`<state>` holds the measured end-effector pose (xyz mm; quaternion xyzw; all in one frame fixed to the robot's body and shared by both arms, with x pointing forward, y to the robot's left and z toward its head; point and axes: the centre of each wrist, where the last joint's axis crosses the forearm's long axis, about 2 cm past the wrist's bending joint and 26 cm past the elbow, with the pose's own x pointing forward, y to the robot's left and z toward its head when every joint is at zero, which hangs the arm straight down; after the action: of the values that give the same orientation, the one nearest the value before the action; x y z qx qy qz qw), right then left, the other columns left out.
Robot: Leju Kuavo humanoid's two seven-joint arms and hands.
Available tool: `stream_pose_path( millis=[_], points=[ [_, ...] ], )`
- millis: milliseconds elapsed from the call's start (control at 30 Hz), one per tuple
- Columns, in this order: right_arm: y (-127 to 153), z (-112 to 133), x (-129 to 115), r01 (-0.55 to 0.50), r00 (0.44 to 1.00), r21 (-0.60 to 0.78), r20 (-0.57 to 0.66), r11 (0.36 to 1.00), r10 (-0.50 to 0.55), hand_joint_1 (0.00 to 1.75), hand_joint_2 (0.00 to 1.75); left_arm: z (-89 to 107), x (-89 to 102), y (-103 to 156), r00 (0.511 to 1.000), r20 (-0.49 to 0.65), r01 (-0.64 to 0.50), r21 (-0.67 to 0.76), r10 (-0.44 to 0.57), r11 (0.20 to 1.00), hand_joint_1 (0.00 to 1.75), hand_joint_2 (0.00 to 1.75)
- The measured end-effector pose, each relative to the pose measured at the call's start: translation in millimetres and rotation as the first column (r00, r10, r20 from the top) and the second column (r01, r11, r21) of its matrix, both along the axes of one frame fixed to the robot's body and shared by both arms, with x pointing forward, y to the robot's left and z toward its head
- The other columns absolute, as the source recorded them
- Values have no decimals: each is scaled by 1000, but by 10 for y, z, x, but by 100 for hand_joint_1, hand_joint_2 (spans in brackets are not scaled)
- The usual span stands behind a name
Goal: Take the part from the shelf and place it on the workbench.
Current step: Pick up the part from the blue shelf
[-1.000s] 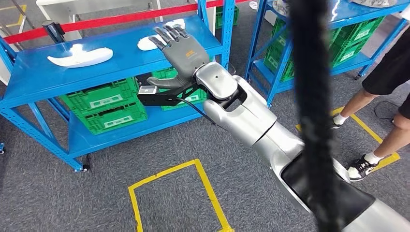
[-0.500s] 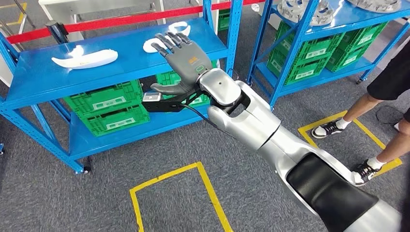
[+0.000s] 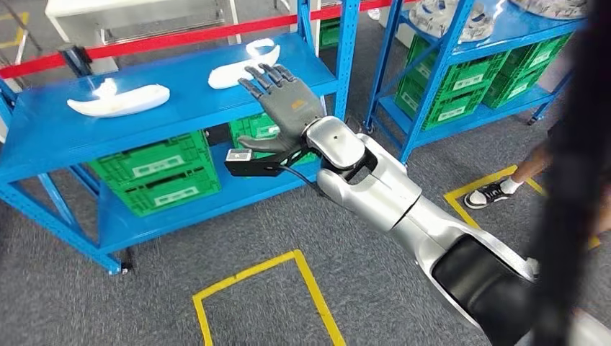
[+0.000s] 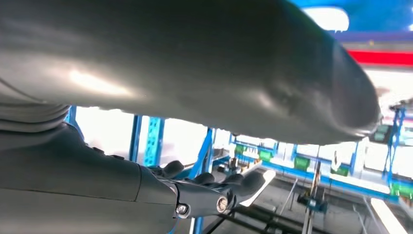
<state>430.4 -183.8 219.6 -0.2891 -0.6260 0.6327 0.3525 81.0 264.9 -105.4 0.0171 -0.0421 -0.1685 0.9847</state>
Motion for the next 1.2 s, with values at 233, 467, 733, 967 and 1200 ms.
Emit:
stream_pose_path(
  millis=[233, 467, 733, 967, 1200],
  points=[
    [-154, -99, -12, 25, 1000, -13, -6, 1000, -25, 0, 0, -4, -20, 1, 1000, -2, 0, -1, 0, 1000, 0, 0],
    [-295, -230, -48, 48, 999, -25, -21, 999, -48, 0, 0, -9, -56, -21, 1000, -4, -4, -7, 4, 1000, 0, 0],
    [-395, -319, -79, 65, 998, -22, -22, 998, -66, 0, 0, -11, -61, -10, 1000, 0, -1, -6, 1, 1000, 0, 0],
    [-498, -514, -189, 81, 995, -22, -51, 996, -82, 0, 0, -22, -133, -15, 1000, -17, 10, -5, -10, 1000, 0, 0],
    [-491, -457, -161, 73, 996, -19, -49, 997, -74, 0, 0, -21, -125, -21, 1000, -7, 0, -9, 0, 1000, 0, 0]
  ],
)
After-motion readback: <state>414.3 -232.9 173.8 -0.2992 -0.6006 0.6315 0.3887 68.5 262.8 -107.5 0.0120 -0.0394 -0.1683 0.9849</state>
